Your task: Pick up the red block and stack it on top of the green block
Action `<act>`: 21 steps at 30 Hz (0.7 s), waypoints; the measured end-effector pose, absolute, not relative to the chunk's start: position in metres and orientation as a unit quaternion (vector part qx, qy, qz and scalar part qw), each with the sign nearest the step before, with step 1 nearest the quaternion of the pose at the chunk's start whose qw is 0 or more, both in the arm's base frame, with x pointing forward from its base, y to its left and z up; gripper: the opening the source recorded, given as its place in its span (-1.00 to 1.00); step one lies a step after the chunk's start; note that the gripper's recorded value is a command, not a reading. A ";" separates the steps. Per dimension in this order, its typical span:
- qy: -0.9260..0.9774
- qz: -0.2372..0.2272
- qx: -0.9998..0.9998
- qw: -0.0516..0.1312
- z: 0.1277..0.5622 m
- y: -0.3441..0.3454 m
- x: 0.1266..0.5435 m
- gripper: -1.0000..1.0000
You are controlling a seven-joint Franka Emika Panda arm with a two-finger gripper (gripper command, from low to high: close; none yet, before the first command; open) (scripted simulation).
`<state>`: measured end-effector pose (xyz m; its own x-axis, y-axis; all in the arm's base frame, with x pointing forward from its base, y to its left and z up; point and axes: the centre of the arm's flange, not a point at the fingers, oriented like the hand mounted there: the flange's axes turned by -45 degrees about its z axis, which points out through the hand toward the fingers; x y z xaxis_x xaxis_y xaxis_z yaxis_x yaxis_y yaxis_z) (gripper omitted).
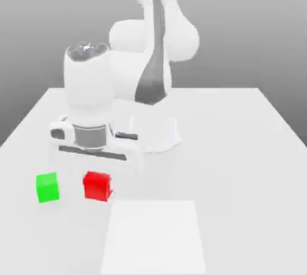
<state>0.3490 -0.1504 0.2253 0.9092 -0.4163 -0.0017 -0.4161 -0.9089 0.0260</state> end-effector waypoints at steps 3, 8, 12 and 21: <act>-0.310 -0.003 0.951 0.013 0.231 -0.183 0.332 -1.00; -0.465 -0.001 0.885 0.008 0.240 -0.231 0.299 -1.00; -0.573 0.000 0.820 0.001 0.243 -0.265 0.268 -1.00; -0.591 0.000 0.807 0.000 0.183 -0.270 0.263 1.00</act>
